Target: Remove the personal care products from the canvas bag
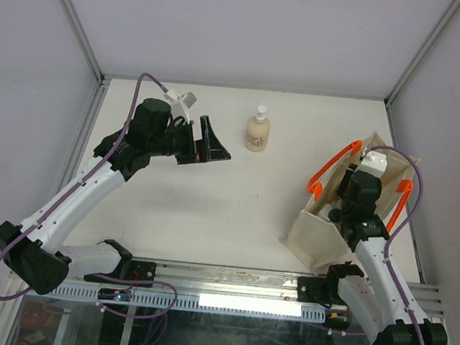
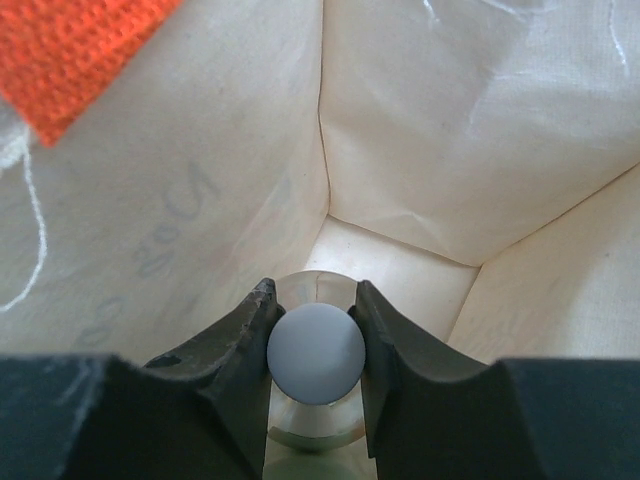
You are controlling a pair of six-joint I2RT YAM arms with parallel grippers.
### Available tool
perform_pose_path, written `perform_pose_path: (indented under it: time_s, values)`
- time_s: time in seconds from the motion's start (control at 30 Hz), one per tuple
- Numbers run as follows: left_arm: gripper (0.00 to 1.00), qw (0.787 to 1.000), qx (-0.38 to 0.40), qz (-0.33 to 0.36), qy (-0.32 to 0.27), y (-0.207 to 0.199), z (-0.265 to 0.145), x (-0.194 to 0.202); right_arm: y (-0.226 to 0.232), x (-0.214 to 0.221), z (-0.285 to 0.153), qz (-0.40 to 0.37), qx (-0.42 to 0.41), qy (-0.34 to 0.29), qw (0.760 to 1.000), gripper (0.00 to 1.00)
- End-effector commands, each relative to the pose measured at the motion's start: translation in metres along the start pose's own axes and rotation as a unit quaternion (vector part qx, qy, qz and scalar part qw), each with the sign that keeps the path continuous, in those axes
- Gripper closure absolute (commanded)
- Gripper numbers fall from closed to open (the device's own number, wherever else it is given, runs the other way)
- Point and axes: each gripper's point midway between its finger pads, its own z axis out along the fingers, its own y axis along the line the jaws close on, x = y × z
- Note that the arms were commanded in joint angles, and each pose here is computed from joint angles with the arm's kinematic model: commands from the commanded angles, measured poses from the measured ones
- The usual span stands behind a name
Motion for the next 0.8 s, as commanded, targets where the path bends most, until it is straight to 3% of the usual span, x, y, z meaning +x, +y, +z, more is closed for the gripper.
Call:
perform_pose_path:
  time_s: [0.0, 0.77]
  values:
    - [0.01, 0.999, 0.028, 0.017, -0.026, -0.019, -0.016, -0.011, -0.008, -0.054, -0.012, -0.006, 0.012, -0.036, 0.999, 1.00]
    - [0.01, 0.999, 0.025, 0.027, -0.036, -0.017, -0.020, -0.011, -0.025, -0.151, -0.082, 0.050, 0.012, -0.027, 0.998, 1.00]
